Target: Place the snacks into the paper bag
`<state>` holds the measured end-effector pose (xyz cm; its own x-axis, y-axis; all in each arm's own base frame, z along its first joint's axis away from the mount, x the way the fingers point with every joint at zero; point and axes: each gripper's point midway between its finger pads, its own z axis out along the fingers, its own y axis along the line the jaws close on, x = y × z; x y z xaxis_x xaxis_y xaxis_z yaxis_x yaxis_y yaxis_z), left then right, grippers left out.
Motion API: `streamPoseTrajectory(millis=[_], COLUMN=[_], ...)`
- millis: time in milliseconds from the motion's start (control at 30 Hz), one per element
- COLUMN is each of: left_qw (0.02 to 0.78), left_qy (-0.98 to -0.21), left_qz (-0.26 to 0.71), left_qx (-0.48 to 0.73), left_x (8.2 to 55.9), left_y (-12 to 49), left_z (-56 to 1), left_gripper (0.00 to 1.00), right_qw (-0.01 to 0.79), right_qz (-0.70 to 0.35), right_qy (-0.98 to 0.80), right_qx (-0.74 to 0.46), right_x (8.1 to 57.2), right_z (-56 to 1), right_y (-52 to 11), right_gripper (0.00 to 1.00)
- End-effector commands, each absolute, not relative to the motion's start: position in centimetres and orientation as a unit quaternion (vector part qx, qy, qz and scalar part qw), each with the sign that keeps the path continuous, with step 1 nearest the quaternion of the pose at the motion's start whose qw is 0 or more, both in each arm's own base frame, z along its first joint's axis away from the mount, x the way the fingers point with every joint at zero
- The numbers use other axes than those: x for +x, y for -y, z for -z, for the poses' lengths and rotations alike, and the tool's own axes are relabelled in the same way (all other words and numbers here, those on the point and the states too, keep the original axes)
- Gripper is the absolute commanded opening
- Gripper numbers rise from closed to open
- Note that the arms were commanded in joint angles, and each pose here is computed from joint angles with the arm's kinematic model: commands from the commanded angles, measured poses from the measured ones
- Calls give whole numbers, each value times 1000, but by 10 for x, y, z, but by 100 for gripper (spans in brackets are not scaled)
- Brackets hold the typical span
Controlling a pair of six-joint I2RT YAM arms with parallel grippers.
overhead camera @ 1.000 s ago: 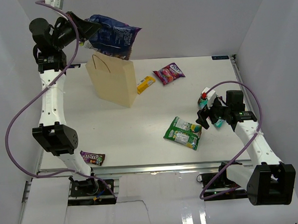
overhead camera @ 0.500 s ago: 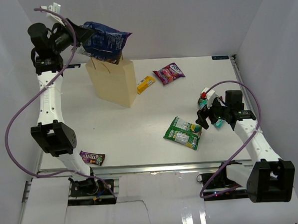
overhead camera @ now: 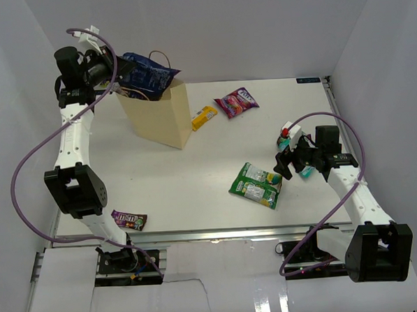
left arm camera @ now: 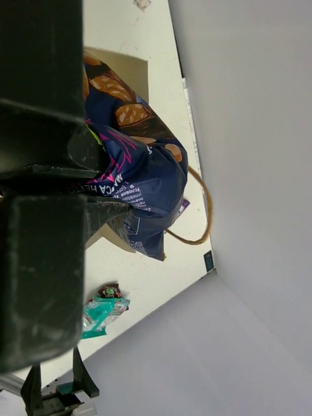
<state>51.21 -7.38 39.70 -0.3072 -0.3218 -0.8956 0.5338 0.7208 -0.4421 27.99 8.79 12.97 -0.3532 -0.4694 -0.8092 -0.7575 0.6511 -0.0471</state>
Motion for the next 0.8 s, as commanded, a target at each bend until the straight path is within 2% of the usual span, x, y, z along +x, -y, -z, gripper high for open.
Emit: streamPoseTrajectory(millis=[0, 533, 633, 667, 767], left_qw=[667, 636, 630, 627, 620], left_qy=[-656, -679, -682, -685, -690], left_qz=[328, 336, 339, 341, 343], left_qx=[131, 149, 150, 150, 146], left_x=[480, 488, 489, 490, 492], left_y=[75, 94, 102, 105, 118], left_z=[-469, -422, -415, -412, -407], left_gripper=[0, 1, 17, 31, 52], right_qw=[440, 436, 435, 434, 434], right_qz=[-169, -176, -180, -183, -190], right_qy=[-793, -794, -794, -793, -789], right_qx=[-386, -385, -386, -386, -390], right_x=[287, 284, 283, 282, 280], right_z=[-138, -133, -131, -132, -132], right_y=[-90, -91, -93, -93, -96], right_gripper=[90, 90, 90, 90, 90])
